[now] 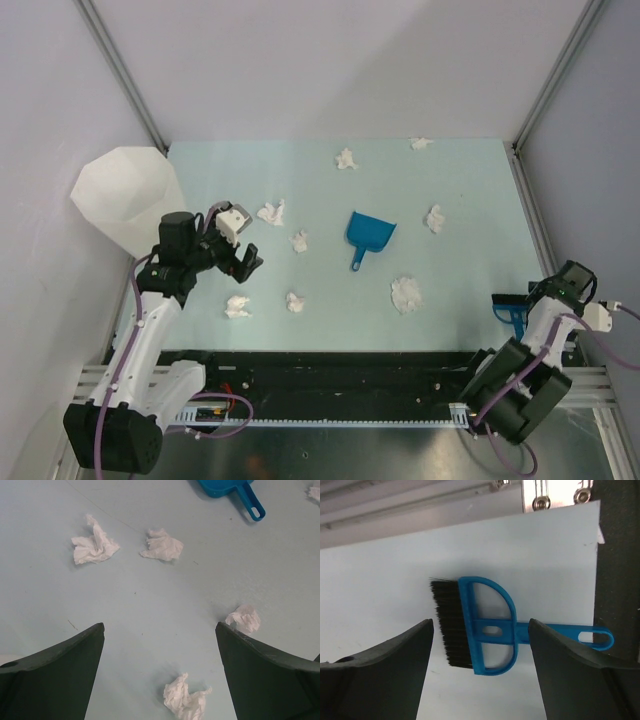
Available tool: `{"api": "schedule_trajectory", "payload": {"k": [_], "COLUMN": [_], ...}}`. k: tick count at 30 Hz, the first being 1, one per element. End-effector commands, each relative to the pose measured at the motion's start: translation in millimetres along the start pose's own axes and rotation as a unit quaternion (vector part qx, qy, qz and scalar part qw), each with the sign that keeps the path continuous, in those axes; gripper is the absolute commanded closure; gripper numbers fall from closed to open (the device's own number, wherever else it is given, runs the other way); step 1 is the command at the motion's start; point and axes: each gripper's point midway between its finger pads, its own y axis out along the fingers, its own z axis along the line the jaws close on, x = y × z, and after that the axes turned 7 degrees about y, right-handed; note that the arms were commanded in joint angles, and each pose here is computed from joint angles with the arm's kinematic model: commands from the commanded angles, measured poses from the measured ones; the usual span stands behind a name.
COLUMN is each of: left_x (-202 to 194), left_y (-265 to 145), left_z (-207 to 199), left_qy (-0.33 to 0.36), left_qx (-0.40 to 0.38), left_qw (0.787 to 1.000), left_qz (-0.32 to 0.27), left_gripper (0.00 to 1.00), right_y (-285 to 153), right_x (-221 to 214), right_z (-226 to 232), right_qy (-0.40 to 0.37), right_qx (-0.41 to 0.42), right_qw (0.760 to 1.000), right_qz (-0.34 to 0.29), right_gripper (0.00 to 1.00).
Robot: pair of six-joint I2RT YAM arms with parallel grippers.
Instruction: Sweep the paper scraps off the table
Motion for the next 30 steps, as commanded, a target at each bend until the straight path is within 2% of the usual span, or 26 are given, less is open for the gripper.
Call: {"api": "schedule_trajectory", "payload": {"k": [1,4,8,14,18,24,30], "left_x": [13.8,10.7,9.9,13.1,13.8,14.3,15.3], "left_y": [-5.6,-4.1,-3.5,-3.9,-3.7,-3.6,-3.3], "left_z": [-3.1,-6.1,-4.4,-4.5,-2.6,0.5,2.3], "left_qy": [-0.010,-0.014,-0.014,-0.011,-0.007,0.000,0.007], "left_qx": [-0.002,-0.008,-0.005,-0.007,-0.005,-0.001,0.000], "left_qw": [1.000,1.000,1.000,1.000,1.000,1.000,1.000], "left_qz": [-0.017,-0.016,-0.013,-0.017,-0.016,-0.014,-0.013], "left_gripper": [0.04,0.04,0.04,0.04,0.04,0.04,0.03], "right_y": [14.5,19.6,30.8,52.4,30.7,-13.0,-58.3], "right_x": [-6.9,-10.4,-19.4,-68.0,-129.9,-189.1,-261.0], "right_z": [21.3,25.3,23.6,34.8,55.1,69.3,66.1], "right_qy": [-0.030,-0.054,-0.077,-0.152,-0.252,-0.321,-0.415], "right_qx": [0.055,0.062,0.051,0.047,0.086,0.139,0.195], "right_qw": [0.997,0.995,0.994,0.977,0.948,0.922,0.864], "right_qz": [0.049,0.051,0.061,0.139,0.174,0.166,0.210], "right_gripper": [0.20,0.26,0.29,0.31,0.31,0.31,0.31]}}
